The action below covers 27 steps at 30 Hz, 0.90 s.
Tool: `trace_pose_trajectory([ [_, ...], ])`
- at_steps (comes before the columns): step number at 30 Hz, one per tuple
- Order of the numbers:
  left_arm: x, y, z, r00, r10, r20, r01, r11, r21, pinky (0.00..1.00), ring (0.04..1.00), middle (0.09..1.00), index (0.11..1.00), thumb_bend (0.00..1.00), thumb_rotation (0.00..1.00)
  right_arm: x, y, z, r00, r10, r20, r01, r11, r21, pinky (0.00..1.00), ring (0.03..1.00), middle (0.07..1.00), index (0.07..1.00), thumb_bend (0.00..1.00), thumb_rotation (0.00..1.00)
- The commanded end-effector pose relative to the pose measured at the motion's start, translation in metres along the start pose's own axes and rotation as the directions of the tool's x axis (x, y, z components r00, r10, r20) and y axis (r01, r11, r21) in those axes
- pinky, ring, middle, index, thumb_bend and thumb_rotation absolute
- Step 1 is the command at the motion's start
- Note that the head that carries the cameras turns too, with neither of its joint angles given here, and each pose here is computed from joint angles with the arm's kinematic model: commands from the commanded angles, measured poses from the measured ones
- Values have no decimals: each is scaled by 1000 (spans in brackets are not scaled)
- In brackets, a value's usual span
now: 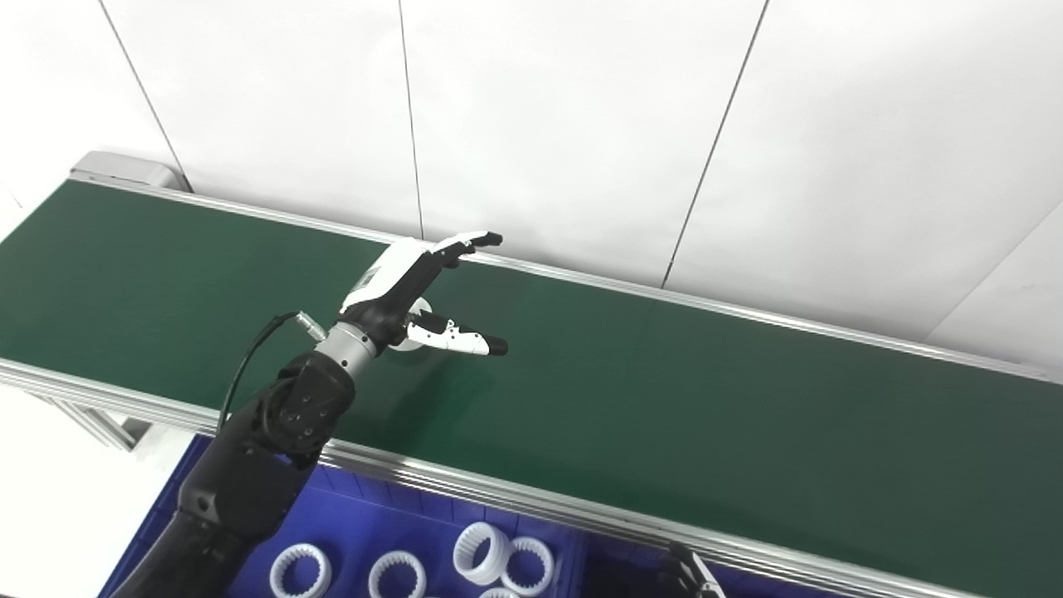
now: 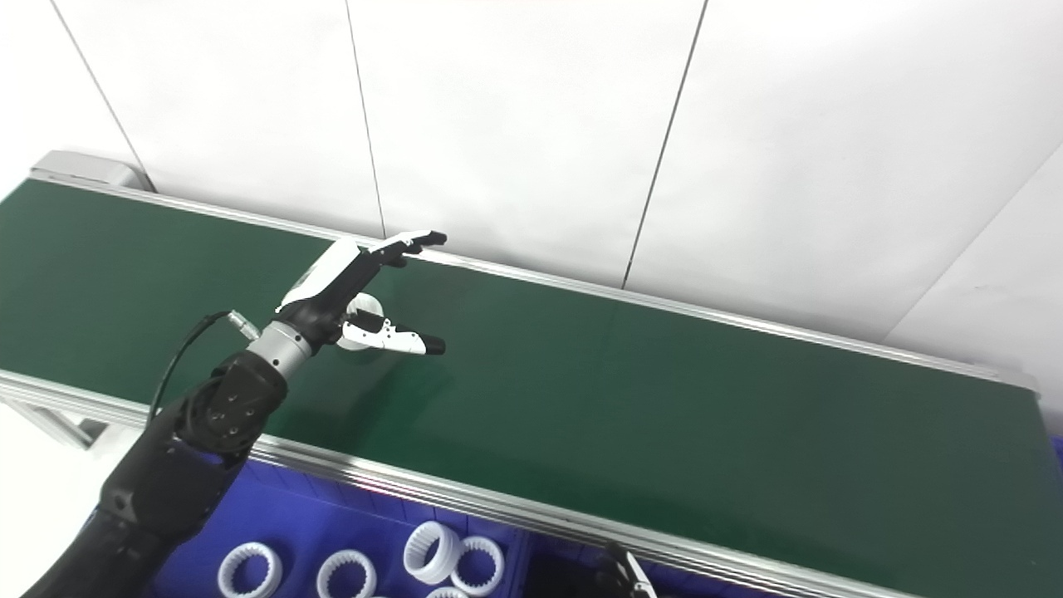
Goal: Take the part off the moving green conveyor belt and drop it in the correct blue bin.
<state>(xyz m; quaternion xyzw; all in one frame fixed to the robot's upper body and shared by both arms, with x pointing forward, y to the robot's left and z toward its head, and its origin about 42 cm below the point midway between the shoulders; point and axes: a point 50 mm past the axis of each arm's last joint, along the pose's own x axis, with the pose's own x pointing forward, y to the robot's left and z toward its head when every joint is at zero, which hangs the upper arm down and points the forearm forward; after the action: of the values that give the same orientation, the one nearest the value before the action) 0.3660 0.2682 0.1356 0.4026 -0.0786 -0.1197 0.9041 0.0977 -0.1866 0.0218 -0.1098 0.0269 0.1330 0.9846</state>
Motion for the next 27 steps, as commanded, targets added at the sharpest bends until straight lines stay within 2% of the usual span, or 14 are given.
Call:
trace_pose_trajectory([
  [1, 16, 18, 8, 998, 48, 49, -51, 996, 68, 828, 872, 899, 862, 783, 360, 0, -3, 10, 996, -12, 83, 11, 1000, 11, 732, 839, 871, 921, 1000, 322],
  [7, 25, 13, -10, 1000, 19, -15, -16, 989, 149, 879, 895, 922, 874, 819, 337, 0, -2, 10, 997, -12, 82, 10, 1000, 29, 739, 842, 867, 925, 1000, 323],
  [11, 28, 8, -20, 998, -3, -60, 14, 983, 182, 980, 928, 950, 883, 837, 313, 0, -1, 11, 996, -12, 85, 10, 999, 30, 736, 842, 868, 926, 1000, 328],
  [17, 33, -2, -34, 993, -41, -109, 68, 964, 257, 1000, 953, 970, 891, 848, 315, -1, -1, 11, 996, -18, 87, 16, 1000, 23, 735, 841, 866, 929, 1000, 338],
  [20, 34, -9, -36, 990, -46, -130, 83, 950, 301, 1000, 964, 965, 878, 817, 198, -1, -1, 11, 996, -20, 87, 17, 999, 29, 740, 842, 868, 928, 1000, 340],
  [22, 33, -13, -35, 989, -47, -138, 90, 941, 327, 1000, 958, 957, 868, 797, 154, -1, -1, 12, 996, -22, 88, 19, 999, 33, 739, 842, 867, 928, 1000, 339],
  [25, 32, -17, -34, 988, -46, -145, 94, 935, 342, 928, 904, 915, 833, 752, 38, -1, -1, 12, 996, -25, 88, 22, 999, 35, 736, 839, 860, 926, 1000, 338],
  [26, 31, -19, -33, 988, -45, -145, 86, 953, 292, 913, 895, 907, 827, 746, 22, -1, -1, 12, 996, -26, 89, 23, 999, 31, 737, 839, 860, 926, 1000, 338],
  [27, 31, -20, -33, 989, -43, -143, 79, 964, 253, 645, 716, 780, 763, 654, 7, -1, -1, 12, 996, -27, 89, 25, 999, 29, 732, 836, 857, 926, 1000, 353],
])
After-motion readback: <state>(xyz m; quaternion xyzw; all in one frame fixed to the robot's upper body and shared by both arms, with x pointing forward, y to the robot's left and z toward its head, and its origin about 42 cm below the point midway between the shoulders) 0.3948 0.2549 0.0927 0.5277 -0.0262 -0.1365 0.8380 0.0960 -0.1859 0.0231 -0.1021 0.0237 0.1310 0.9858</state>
